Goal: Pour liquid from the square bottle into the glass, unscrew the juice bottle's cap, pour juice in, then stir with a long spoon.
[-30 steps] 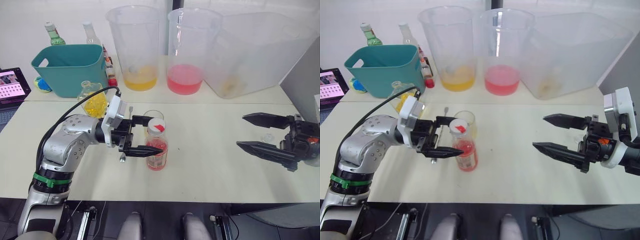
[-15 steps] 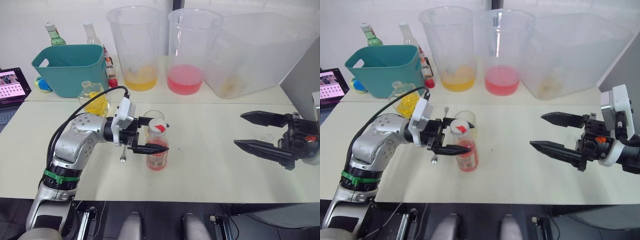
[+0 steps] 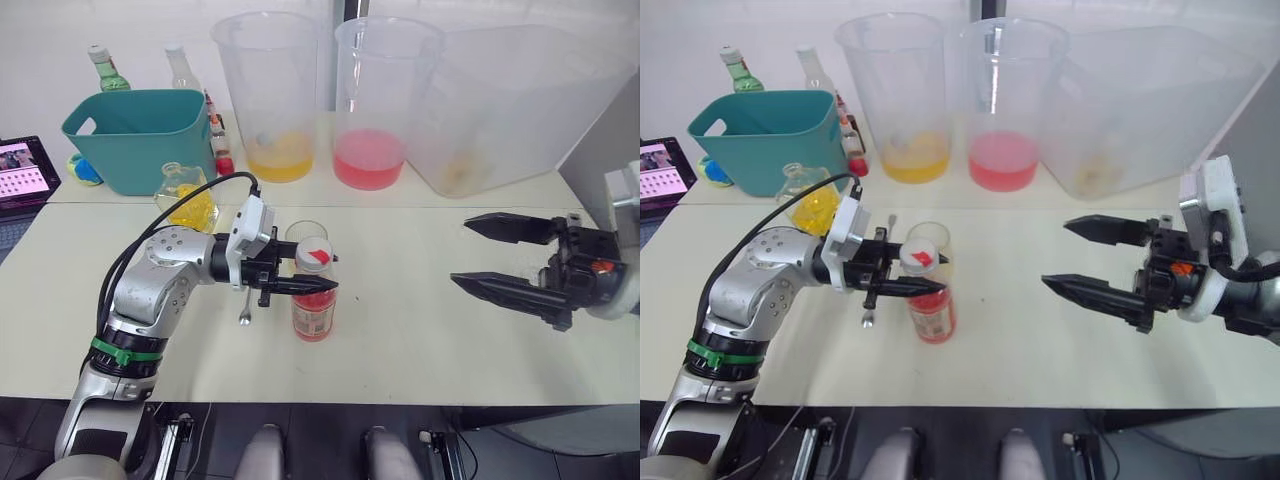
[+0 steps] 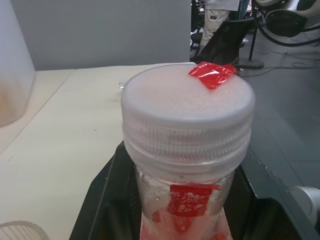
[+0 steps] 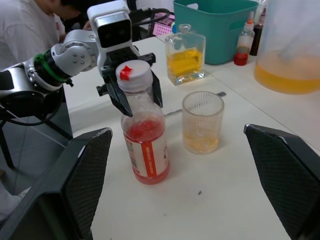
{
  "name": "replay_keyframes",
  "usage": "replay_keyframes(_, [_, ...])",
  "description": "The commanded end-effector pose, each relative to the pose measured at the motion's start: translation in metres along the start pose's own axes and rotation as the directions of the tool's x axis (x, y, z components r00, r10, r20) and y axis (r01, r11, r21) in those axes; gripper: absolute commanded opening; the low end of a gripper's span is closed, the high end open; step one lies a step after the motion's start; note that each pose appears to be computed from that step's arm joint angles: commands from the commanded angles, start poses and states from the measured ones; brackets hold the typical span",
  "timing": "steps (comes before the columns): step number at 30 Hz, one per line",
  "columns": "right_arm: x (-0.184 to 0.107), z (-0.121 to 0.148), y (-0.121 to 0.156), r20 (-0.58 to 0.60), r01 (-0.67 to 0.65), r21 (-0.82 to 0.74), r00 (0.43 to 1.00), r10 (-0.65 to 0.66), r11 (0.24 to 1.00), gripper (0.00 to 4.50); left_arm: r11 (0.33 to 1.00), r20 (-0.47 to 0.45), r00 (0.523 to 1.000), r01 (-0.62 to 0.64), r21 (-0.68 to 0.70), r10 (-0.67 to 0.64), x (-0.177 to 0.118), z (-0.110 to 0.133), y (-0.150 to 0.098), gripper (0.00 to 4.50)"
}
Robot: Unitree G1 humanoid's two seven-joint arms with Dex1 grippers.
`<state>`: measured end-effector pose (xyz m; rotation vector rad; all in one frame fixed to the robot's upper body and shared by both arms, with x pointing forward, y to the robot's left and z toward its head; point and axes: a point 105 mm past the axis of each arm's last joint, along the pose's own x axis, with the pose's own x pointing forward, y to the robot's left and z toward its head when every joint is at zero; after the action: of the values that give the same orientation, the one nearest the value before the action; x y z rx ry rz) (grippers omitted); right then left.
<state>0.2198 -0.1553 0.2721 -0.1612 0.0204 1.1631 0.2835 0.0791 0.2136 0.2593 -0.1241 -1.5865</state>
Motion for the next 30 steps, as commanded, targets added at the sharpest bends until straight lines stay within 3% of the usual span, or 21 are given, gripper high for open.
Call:
replay_keyframes(1, [0.017,0.006,0.010,0.033,-0.052,-0.022,0.998,0.053,0.998,4.50,0.999,0.020,1.000,0.016,0.035,-0.017,0.001,0.010,-0.001,1.52])
replay_keyframes(12, [0.082,0.007,0.003,0.052,-0.070,-0.150,0.996,0.078,0.986,4.50,0.999,-0.007,1.000,0.005,0.034,-0.005,0.002,0.008,-0.002,1.52])
replay_keyframes(28, [0.127,0.005,0.011,0.082,-0.158,-0.195,0.981,0.176,0.968,4.50,0.999,-0.021,1.000,0.004,0.036,-0.004,0.003,0.006,-0.004,1.52])
replay_keyframes(30, [0.131,0.005,0.012,0.091,-0.167,-0.183,0.978,0.186,0.969,3.96,0.999,-0.023,1.000,0.003,0.038,-0.002,0.003,0.006,-0.004,1.52])
